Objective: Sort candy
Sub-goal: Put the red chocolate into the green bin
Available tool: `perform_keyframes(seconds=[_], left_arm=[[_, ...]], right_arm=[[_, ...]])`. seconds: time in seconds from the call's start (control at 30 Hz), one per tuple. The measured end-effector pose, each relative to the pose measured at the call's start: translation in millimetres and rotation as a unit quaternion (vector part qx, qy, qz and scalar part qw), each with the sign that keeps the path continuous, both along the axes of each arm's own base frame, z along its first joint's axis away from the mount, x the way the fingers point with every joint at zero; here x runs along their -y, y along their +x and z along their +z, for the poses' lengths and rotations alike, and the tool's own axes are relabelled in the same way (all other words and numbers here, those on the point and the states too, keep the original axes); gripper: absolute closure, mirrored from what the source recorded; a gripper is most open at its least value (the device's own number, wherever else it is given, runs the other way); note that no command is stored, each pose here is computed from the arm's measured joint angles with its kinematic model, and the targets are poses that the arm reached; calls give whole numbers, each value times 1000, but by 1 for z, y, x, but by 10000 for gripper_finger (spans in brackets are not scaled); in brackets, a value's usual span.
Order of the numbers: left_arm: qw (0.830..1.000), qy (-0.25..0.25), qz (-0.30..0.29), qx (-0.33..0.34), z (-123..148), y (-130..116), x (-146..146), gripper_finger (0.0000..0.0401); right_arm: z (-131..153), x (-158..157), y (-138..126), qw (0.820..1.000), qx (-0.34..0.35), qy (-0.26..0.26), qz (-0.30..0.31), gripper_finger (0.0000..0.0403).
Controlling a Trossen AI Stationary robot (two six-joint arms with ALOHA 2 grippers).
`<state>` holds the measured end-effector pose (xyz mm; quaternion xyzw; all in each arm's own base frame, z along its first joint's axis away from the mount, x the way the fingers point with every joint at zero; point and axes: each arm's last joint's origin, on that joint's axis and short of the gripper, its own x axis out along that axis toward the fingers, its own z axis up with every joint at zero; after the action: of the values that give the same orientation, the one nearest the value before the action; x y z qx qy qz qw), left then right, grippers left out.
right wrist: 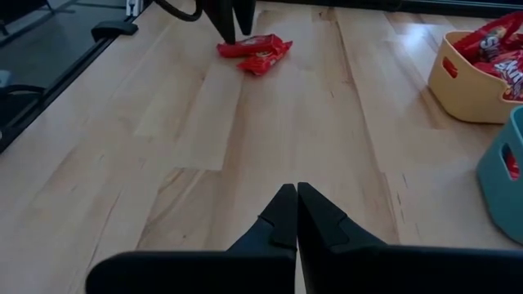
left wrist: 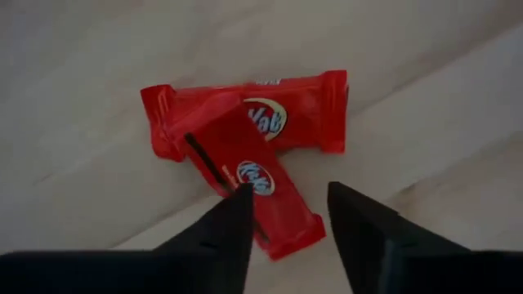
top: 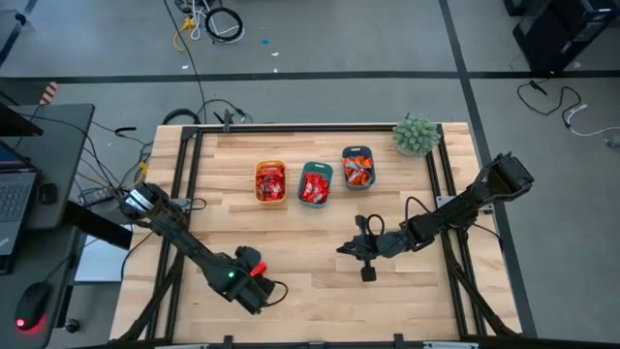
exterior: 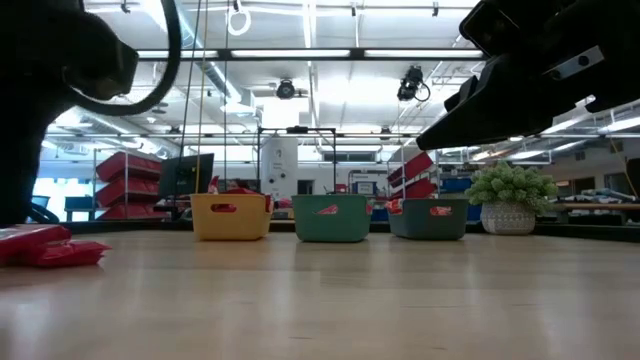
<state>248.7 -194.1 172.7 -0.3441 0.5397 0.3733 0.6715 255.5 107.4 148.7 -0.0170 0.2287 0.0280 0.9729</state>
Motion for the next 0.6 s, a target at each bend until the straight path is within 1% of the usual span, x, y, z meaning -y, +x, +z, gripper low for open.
perform_keyframes(seconds=[0.17, 0.3, 0.43, 0.6], left_arm=[[1000, 7, 19, -13, -8, 0, 1, 191], [999, 8, 30, -22, -12, -1, 3, 158], [999, 12, 35, -31, -19, -1, 6, 140], [998, 21, 32, -42, -28, -1, 9, 137]], right_arm=[[0, 0, 0, 1000, -1, 3, 5, 403], [0, -1, 0, 1000, -3, 4, 9, 403], [0, -1, 0, 1000, -3, 4, 9, 403], [0, -1, 0, 1000, -4, 4, 9, 403]])
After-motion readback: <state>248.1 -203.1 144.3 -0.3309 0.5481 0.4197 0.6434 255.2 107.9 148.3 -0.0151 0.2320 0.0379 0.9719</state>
